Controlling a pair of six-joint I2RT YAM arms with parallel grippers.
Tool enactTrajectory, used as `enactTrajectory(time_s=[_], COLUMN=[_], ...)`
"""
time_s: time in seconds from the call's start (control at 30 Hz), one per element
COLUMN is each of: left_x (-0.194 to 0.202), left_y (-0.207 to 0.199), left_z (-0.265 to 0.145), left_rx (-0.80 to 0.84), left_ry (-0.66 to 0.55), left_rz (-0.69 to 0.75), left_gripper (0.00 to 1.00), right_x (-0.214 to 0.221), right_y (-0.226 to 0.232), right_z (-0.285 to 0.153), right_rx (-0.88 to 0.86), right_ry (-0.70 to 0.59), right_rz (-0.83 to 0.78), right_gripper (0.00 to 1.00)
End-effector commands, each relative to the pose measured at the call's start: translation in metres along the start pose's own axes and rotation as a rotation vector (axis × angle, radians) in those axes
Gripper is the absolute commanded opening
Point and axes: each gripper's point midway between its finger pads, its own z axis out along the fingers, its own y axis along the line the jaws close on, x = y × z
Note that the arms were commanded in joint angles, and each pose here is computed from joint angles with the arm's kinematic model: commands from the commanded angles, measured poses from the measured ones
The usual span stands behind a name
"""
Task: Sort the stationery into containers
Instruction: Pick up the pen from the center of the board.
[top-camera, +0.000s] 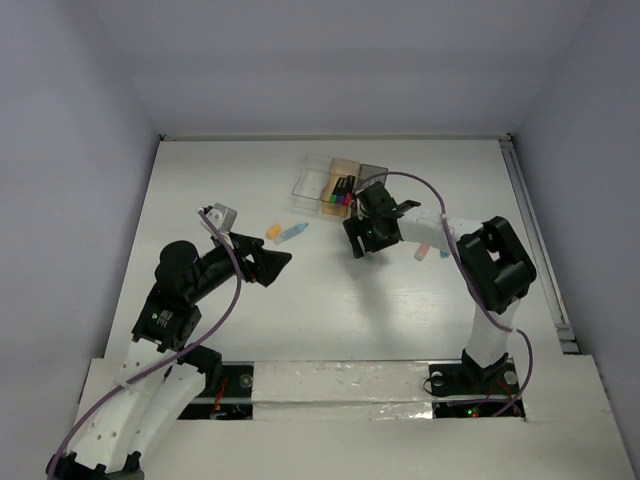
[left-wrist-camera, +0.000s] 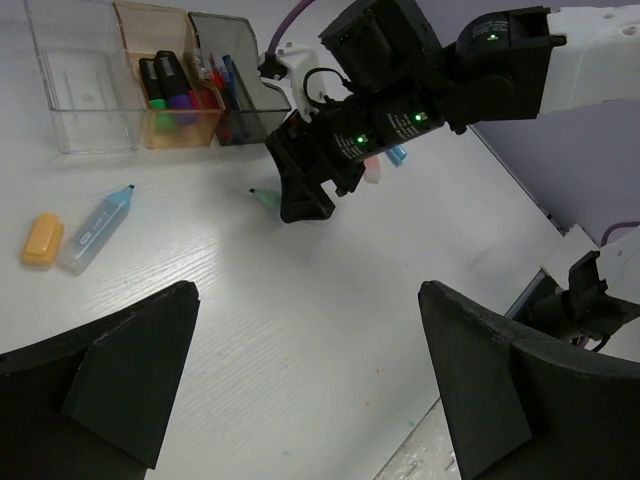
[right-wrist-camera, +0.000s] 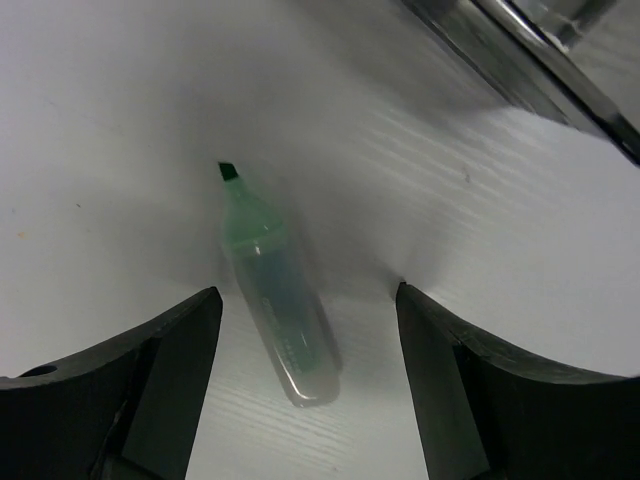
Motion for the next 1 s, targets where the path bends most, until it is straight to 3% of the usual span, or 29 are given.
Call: enactTrajectory(time_s=[0.0,0.17,0.27,0.3,0.33,0.4,0.53,0.7,0.97], left_x=[-0.014,-0.013,-0.014,-0.013,-0.013,-0.011,-0.002,0.008,0.019], left_y=[-0.008,-0.008,-0.008,-0.008,-0.009,-0.010,-0.011,-0.004,0.005], left_z=[-0.002,-0.002,-0.002,-0.002,-0.002,0.000,0.005,0.014,0.022], left_rx=[0.023,0.024,0.028,0.029,0.031,0.042,0.070,0.055,0.035], left_ry=[-0.044,-0.041,-0.043,-0.041,-0.040,-0.032,0.006,0.058,0.105], left_rz=[0.031,0.028,0.029,0.029,0.027,0.023,0.007,-0.020,-0.050], left_gripper=[0.90,0.90,0.90,0.90,0.90,0.88,0.83,0.76,0.73], right_x=[-0.015,-0.013,-0.011,-0.015,-0.018,-0.034,-0.078,-0.136,-0.146], right_y=[0.013,0.021,0.024,0.026,0.028,0.035,0.071,0.143,0.218], right_z=[0.003,0.015,0.019,0.018,0.015,0.009,-0.028,-0.121,-0.180], right_rx=[0.053,0.082,0.068,0.058,0.048,0.023,-0.109,-0.419,-0.547], right_ry=[-0.018,0.012,0.018,0.001,-0.010,-0.065,-0.246,-0.559,-0.724], right_rz=[-0.086,-0.107,-0.092,-0.085,-0.081,-0.058,-0.006,0.082,0.092], right_gripper=[0.75,0.66,0.46,0.31,0.23,0.12,0.06,0.05,0.07])
